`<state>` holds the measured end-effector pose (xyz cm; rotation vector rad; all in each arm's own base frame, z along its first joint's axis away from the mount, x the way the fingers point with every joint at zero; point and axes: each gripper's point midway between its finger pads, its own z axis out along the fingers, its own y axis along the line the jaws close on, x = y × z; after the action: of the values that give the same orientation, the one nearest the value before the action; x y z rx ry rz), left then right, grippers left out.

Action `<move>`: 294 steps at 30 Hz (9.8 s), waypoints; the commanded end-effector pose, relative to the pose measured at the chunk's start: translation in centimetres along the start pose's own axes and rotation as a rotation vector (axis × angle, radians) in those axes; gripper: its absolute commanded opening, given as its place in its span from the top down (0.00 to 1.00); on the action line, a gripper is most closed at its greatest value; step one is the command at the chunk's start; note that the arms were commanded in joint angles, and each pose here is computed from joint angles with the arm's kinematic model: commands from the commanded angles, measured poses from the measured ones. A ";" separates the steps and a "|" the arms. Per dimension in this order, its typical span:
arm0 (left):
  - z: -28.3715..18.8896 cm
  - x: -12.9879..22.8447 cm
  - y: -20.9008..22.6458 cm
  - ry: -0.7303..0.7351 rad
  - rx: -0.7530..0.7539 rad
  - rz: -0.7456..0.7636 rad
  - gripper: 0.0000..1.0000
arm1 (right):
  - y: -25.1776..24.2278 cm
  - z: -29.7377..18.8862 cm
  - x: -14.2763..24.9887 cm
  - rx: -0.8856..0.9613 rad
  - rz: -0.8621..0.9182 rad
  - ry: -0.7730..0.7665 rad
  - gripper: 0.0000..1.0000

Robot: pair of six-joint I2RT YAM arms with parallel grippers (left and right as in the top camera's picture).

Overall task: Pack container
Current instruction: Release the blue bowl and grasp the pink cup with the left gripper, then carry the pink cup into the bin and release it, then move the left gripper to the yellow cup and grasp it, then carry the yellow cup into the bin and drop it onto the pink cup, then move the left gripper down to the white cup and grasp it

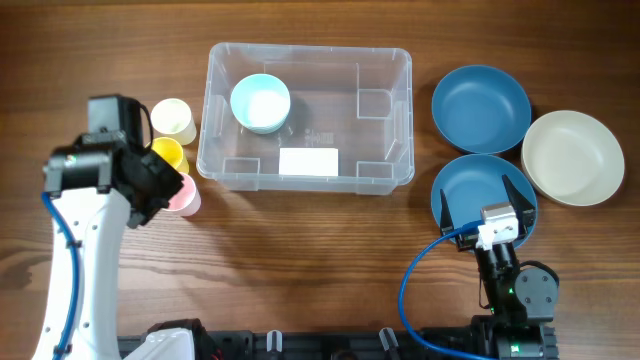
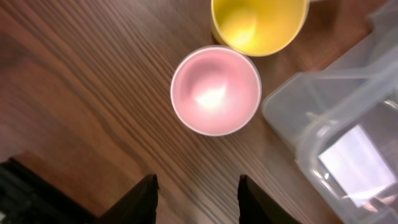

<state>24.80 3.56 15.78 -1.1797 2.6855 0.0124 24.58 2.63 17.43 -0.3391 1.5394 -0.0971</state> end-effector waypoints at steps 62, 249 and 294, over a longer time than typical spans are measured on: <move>-5.6 -1.3 0.5 -0.248 0.311 -0.110 0.96 | 0.4 0.0 -0.1 -0.021 -0.008 -0.006 0.00; -2.5 -2.0 -13.0 -0.136 0.268 0.287 0.36 | 0.4 0.1 0.1 -0.023 -0.007 0.000 0.00; 8.5 -3.8 16.7 0.040 -0.032 -0.911 0.96 | 0.4 0.1 0.1 -0.023 -0.007 0.000 0.00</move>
<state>16.90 18.55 7.10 -2.3185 1.8933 -0.1248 24.62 2.63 17.29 -0.3396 1.5451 -0.0961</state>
